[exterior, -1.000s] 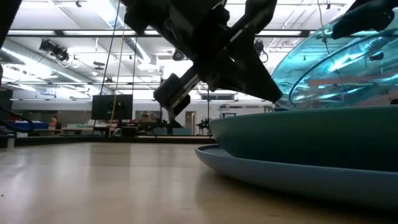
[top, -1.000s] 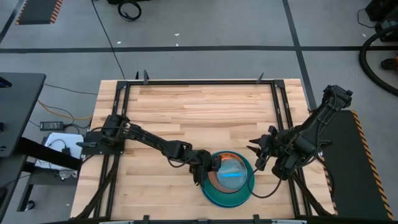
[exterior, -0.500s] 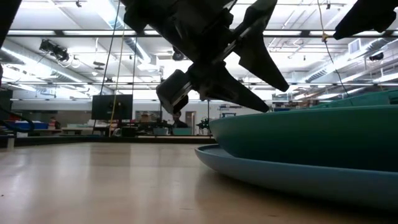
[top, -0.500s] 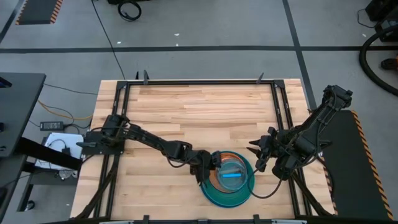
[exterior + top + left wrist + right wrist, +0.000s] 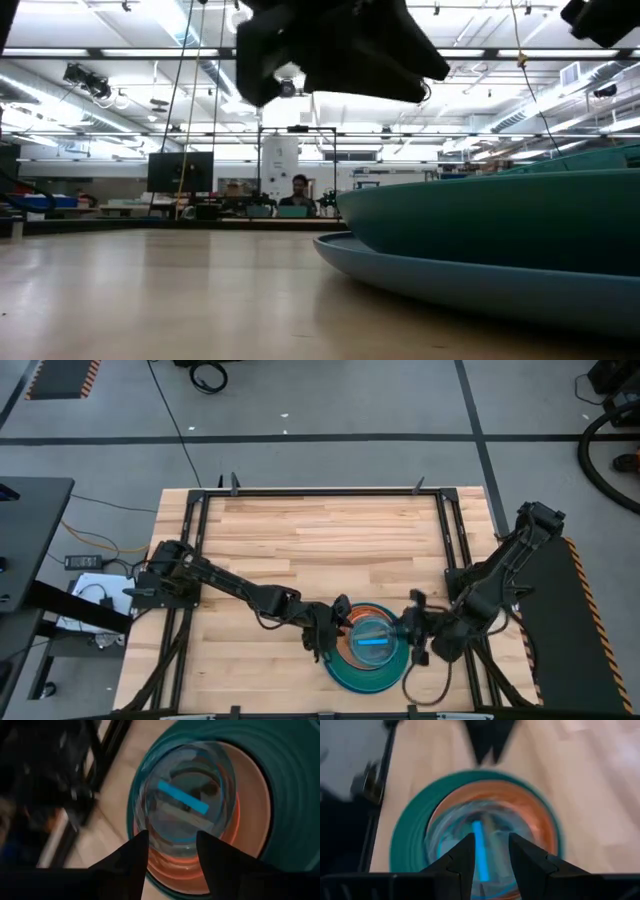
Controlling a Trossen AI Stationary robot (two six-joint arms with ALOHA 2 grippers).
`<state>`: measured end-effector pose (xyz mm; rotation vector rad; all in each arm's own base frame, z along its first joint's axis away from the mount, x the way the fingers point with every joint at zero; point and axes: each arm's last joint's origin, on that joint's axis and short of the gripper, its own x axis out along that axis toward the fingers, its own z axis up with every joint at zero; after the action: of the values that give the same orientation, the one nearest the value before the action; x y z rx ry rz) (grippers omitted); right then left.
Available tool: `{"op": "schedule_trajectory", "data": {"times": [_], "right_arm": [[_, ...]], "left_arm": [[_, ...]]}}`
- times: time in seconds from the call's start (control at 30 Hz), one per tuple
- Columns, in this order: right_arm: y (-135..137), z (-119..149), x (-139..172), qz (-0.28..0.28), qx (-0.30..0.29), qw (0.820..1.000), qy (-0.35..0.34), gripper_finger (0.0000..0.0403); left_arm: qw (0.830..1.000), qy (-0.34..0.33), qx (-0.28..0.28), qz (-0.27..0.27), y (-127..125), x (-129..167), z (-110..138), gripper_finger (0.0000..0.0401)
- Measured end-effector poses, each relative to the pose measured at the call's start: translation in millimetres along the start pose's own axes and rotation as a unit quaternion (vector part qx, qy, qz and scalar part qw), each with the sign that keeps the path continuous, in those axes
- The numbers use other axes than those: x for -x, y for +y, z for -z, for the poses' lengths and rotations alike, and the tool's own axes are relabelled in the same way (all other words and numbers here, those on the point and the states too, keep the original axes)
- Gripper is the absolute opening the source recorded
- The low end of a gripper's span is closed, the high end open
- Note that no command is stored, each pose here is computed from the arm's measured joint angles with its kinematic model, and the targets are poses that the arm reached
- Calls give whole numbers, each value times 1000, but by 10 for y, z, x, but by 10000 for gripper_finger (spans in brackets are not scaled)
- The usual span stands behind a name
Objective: Stack plastic plates
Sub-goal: Stack the transparent blue plate on the top of the transparent orange plate
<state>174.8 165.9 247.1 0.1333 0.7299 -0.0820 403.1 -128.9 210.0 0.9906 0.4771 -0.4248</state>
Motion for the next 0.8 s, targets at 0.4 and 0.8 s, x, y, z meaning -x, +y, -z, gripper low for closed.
{"op": "schedule_trajectory", "data": {"times": [0.4,0.8], "right_arm": [[273,232,-400,-102,161,975,118,128],[414,423,-604,-111,300,939,125,128]], "left_arm": [[979,20,201,18,-4,300,-133,173],[950,46,306,45,-137,420,-226,173]]}}
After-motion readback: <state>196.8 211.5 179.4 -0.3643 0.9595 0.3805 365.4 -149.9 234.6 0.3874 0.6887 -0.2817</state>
